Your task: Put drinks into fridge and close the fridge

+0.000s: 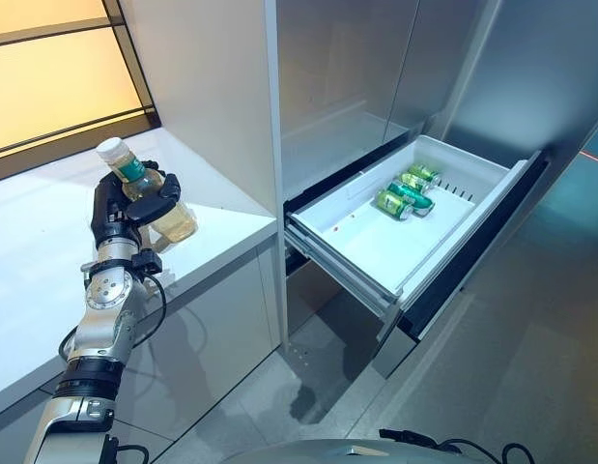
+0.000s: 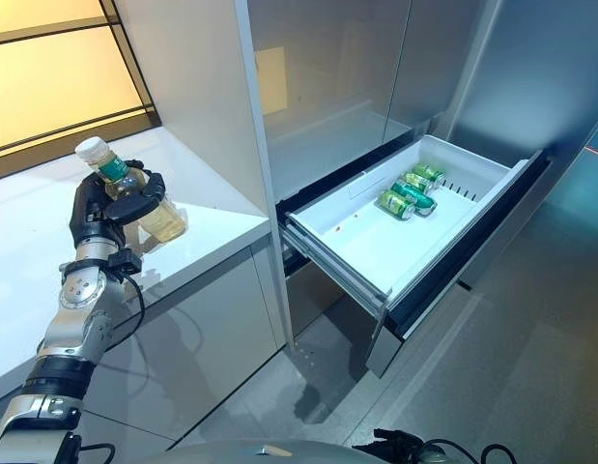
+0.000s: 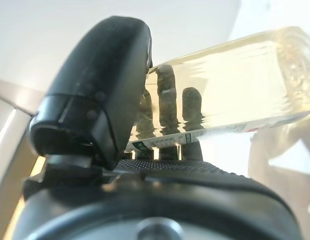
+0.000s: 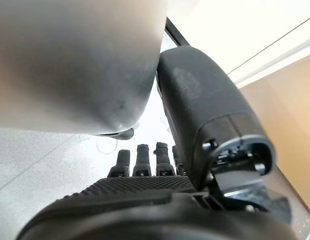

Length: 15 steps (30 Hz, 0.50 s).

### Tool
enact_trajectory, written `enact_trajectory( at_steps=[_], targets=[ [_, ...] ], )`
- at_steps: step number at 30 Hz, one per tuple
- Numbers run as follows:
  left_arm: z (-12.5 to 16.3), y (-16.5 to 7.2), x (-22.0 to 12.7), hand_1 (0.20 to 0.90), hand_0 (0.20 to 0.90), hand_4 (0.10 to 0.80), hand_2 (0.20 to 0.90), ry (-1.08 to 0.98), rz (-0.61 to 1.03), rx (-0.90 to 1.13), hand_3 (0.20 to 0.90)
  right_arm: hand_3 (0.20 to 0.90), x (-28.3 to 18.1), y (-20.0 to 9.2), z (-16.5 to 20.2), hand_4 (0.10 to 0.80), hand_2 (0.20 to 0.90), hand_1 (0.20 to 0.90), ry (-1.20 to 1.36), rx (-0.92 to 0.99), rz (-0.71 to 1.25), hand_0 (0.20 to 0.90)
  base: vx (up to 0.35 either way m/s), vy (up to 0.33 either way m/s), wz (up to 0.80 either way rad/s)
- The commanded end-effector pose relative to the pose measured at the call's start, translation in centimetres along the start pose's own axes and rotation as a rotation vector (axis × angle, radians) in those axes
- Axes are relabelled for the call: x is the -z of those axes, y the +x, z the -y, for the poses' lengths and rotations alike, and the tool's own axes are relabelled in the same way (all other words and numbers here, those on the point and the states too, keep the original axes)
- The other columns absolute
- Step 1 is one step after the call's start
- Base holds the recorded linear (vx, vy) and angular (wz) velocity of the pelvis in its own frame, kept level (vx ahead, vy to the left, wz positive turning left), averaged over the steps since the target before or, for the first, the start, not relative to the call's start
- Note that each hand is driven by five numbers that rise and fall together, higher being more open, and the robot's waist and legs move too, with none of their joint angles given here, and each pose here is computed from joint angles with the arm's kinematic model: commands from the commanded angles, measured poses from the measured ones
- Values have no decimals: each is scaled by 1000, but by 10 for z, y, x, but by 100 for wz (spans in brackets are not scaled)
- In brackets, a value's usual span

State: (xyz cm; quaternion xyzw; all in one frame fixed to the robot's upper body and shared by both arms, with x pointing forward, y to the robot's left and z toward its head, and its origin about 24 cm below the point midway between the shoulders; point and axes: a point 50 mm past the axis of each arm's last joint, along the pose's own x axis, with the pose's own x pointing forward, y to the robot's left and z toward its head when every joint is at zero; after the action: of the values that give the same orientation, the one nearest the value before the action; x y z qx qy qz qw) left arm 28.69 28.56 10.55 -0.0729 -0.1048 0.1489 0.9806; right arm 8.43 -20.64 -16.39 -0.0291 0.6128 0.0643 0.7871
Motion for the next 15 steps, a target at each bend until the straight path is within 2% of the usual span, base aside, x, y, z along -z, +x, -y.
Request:
enact_trajectory(
  at_steps=[1, 6, 9, 15],
  targets=[
    [56, 3, -115, 300, 300, 100, 300, -302, 563, 341, 200, 900, -20, 0, -17, 800, 900, 900, -181, -93, 89, 900, 0, 0, 0],
    [90, -18, -136, 300, 300, 100, 300, -358, 660, 556, 200, 900, -50, -2, -42, 800, 900, 900, -279, -226, 233, 900, -29, -18, 0],
    [103, -27, -146, 300, 300, 100, 300, -324, 709, 649, 200, 900, -67, -7, -57, 800, 900, 900, -303, -330, 312, 900, -37, -40, -1],
    [122, -36, -152, 300, 300, 100, 300, -283, 714, 776, 200, 900, -90, -15, -76, 800, 900, 900, -366, -417, 392, 900, -15, -14, 1]
  ],
)
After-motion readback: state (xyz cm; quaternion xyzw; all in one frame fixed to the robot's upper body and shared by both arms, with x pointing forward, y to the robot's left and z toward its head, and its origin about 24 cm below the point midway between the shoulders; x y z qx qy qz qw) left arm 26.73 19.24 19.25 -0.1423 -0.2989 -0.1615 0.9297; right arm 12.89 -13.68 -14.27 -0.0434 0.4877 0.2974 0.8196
